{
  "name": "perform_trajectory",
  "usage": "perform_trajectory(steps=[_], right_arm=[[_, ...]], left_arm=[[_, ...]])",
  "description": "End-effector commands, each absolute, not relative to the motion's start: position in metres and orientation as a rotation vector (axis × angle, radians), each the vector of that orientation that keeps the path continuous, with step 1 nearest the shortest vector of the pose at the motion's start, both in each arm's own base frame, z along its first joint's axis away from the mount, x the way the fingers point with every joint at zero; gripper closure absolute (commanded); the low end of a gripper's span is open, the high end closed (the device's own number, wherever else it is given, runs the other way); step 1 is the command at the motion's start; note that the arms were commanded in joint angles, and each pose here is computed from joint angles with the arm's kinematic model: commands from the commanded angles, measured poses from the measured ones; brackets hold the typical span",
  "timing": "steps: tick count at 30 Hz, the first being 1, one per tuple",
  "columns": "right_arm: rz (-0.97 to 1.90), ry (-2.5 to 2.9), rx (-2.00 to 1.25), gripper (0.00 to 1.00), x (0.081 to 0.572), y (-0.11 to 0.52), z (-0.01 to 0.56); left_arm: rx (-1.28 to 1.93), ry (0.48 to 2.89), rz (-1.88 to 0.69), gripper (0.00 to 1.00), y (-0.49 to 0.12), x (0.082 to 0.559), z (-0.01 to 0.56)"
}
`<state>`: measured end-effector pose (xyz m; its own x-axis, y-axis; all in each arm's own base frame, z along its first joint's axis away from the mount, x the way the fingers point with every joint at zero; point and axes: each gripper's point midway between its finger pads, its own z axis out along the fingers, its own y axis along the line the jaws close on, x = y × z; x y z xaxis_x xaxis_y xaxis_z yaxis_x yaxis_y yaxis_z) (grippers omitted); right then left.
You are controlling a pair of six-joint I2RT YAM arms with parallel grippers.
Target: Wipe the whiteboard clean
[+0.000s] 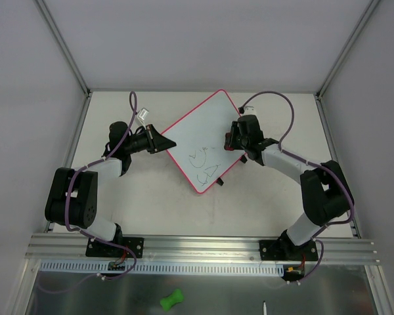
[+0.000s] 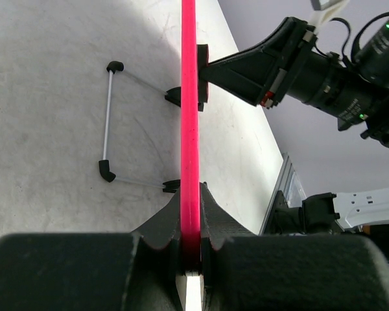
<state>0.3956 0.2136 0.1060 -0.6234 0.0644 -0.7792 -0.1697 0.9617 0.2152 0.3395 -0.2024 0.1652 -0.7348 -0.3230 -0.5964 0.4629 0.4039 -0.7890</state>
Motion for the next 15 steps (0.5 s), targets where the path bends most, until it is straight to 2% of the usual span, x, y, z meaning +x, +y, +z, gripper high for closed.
perform_trajectory(steps=[1,8,15], right_arm=[[0.291,2.333,0.156,1.00,0.390,0.176,0.064],[0.362,2.276,0.018,0.99,0.387,0.197,0.078],[0.392,2.125,-0.410,1.00,0.356,0.279,0.112]], left_arm=[[0.271,1.865,-1.404,1.00,-0.206,0.329,0.181],[0.272,1.864,-1.403,1.00,-0.206,0.330,0.182],[0.269,1.865,-1.403,1.00,-0.206,0.330,0.182]])
